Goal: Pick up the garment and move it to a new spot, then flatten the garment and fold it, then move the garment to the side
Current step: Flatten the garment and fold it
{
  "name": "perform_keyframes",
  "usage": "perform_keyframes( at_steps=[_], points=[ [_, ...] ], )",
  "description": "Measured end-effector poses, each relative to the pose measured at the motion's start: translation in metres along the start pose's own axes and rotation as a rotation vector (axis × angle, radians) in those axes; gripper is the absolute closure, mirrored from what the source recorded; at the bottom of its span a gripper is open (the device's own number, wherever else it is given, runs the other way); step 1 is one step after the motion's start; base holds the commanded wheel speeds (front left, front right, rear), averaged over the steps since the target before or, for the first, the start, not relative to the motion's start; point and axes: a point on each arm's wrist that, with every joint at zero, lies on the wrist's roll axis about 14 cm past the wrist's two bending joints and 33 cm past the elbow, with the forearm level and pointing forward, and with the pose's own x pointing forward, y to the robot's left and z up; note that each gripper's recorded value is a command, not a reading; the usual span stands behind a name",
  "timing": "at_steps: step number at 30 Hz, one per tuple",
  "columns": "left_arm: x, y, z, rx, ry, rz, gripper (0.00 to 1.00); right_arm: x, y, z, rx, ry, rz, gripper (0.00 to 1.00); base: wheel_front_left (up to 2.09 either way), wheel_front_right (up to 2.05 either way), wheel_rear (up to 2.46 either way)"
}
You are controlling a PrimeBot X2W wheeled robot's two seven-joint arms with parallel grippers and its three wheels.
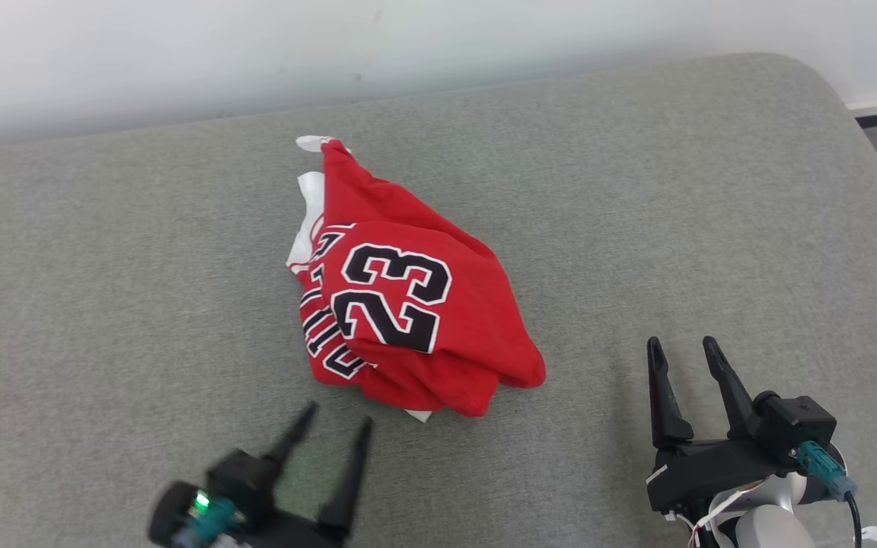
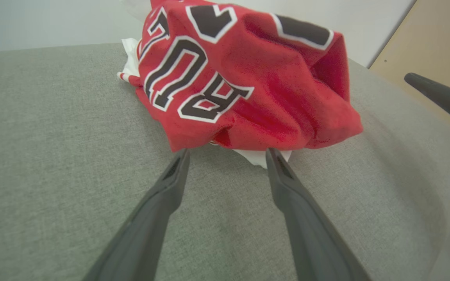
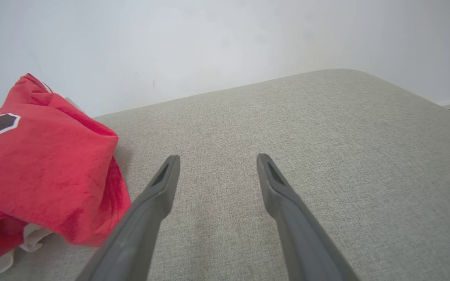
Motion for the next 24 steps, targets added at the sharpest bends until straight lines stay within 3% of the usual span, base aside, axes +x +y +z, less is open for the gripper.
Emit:
perform_keyframes(
  at_steps=[8,21,22,23,24],
  points=[
    [0.009,-0.043,-0.036,-0.046,0.088,-0.107,0.0,-0.006,-0.014,0.001,-0.003,-0.001,-0.041,0.0,0.0,0.0,0.0],
    [0.051,-0.03,-0.059,0.047,0.159,-0.099,0.0,-0.024,-0.045,0.001,-0.008,0.003,-0.134,0.0,0.0,0.0,0.0],
    [0.051,-0.03,-0.059,0.047,0.159,-0.099,0.47,-0.024,-0.045,0.001,-0.008,0.003,-0.134,0.0,0.0,0.0,0.0],
    [0.052,-0.029,-0.061,0.049,0.164,-0.099,0.66,-0.026,-0.048,0.001,-0.009,0.002,-0.141,0.0,0.0,0.0,0.0],
    [0.054,-0.029,-0.061,0.051,0.162,-0.099,1.0,-0.027,-0.05,0.001,-0.01,0.003,-0.147,0.0,0.0,0.0,0.0]
  ],
)
